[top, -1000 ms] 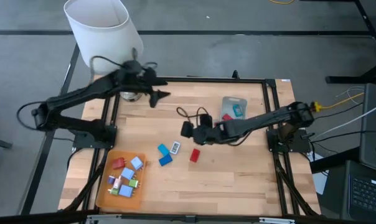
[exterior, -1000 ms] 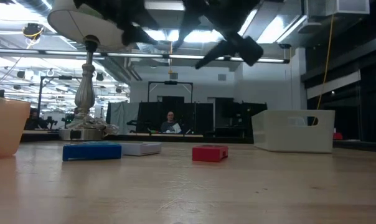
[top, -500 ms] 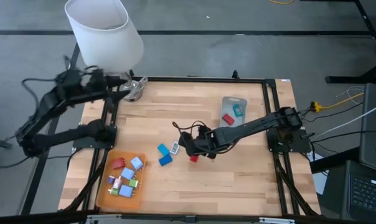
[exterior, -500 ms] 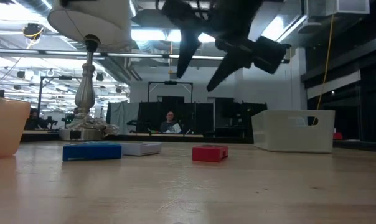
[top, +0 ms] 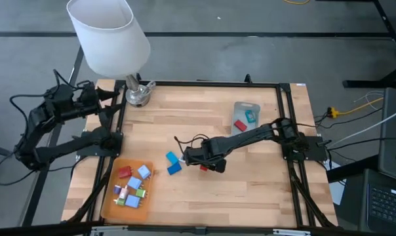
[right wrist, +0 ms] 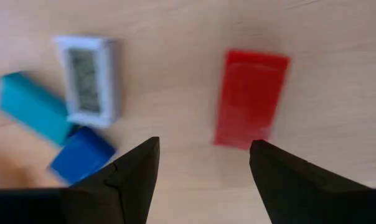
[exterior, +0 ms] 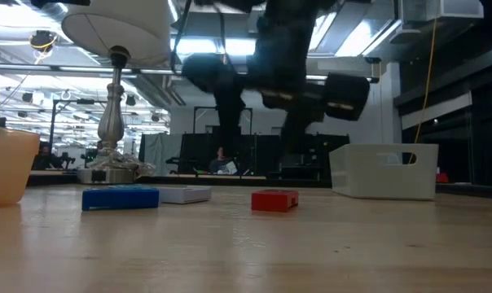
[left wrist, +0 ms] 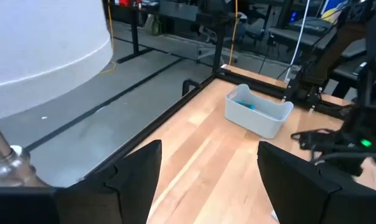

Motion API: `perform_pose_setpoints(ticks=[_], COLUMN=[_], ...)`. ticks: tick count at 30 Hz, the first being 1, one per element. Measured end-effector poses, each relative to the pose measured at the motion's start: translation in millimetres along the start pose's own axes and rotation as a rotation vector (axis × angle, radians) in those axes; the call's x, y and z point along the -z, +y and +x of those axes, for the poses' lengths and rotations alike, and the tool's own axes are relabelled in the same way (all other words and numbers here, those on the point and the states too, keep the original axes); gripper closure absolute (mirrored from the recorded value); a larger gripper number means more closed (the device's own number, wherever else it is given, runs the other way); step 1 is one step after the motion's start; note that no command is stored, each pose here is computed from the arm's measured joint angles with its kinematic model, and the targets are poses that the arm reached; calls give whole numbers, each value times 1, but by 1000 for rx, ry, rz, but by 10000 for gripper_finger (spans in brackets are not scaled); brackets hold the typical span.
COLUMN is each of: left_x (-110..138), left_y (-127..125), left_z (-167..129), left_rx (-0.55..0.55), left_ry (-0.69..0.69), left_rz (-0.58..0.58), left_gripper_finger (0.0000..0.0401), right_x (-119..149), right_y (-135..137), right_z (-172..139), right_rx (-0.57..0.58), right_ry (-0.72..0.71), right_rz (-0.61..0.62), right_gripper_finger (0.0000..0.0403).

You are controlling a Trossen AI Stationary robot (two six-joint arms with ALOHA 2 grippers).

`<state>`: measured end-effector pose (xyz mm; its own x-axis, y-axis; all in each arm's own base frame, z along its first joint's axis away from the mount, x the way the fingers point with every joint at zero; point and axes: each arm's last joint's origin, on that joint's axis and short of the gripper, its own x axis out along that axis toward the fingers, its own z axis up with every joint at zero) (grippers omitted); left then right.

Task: Pick & Place Office items
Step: Put the red digital timer into the grey bin

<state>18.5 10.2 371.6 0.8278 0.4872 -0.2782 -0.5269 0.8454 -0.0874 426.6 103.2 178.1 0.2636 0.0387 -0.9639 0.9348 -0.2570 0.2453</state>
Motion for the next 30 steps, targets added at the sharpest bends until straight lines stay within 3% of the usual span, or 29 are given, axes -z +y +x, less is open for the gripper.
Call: perform_pose_setpoints(ticks=[9,22,30], left_x=[1,1,1], left_y=[0,0,0], left_z=[0,0,0], left_rx=[-1,-8,-9], left_ry=[8,7,8], left_rz=[11,11,11], left_gripper_finger=[142,141,141], right_x=[-4,-9,-13], right_y=[-10,-17,-15], right_z=[5,14,25], right_rx=[131,148,86], right_ry=[-7,-30,-12], right_rz=[-2,0,11], right_gripper_finger=[156,156,156])
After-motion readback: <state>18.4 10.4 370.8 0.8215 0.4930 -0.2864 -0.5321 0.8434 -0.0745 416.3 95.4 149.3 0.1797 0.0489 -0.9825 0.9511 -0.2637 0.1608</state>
